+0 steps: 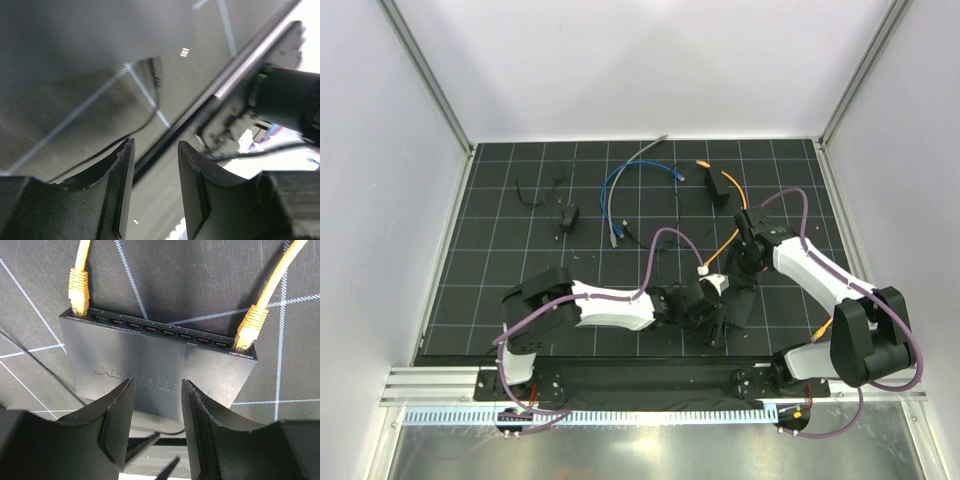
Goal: Pull the plug from the switch port
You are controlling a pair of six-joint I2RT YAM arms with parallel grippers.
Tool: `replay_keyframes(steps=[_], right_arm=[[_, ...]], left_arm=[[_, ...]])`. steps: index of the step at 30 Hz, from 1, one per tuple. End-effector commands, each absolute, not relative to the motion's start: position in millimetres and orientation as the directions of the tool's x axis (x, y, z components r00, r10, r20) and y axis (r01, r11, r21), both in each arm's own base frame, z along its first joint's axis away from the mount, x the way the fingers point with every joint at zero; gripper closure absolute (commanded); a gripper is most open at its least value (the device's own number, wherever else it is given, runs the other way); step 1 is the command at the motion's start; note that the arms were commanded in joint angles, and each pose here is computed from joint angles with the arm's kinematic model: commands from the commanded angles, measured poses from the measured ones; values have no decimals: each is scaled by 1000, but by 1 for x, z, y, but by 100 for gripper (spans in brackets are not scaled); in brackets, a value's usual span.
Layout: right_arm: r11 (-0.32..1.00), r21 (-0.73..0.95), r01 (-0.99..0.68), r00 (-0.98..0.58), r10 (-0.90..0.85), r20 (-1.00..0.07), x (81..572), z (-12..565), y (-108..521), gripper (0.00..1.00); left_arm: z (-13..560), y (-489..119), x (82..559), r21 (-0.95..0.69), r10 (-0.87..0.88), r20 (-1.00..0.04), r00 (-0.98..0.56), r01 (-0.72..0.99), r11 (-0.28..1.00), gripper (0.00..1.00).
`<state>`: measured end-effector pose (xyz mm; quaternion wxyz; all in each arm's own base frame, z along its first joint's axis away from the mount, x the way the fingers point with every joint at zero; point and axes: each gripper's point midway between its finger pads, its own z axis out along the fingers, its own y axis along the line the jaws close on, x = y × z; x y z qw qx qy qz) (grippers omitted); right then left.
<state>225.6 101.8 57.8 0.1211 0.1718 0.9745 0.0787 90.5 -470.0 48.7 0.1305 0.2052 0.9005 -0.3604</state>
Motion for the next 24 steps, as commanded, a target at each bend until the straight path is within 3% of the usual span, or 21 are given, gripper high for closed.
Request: replay_keyframes(steps=[1, 15, 24], right_arm=[[925, 226, 304, -907, 354, -228, 234, 63, 104, 51], [923, 260, 285, -919, 340, -200, 235, 56, 111, 51], [921, 275, 276, -919, 337, -207, 237, 62, 113, 51]], left_arm=[[63, -494, 104, -614, 238, -456, -858, 496, 614, 56], [77, -497, 115, -586, 224, -516, -827, 531, 612, 64], [66, -514, 117, -558, 286, -516, -807, 570, 603, 59]])
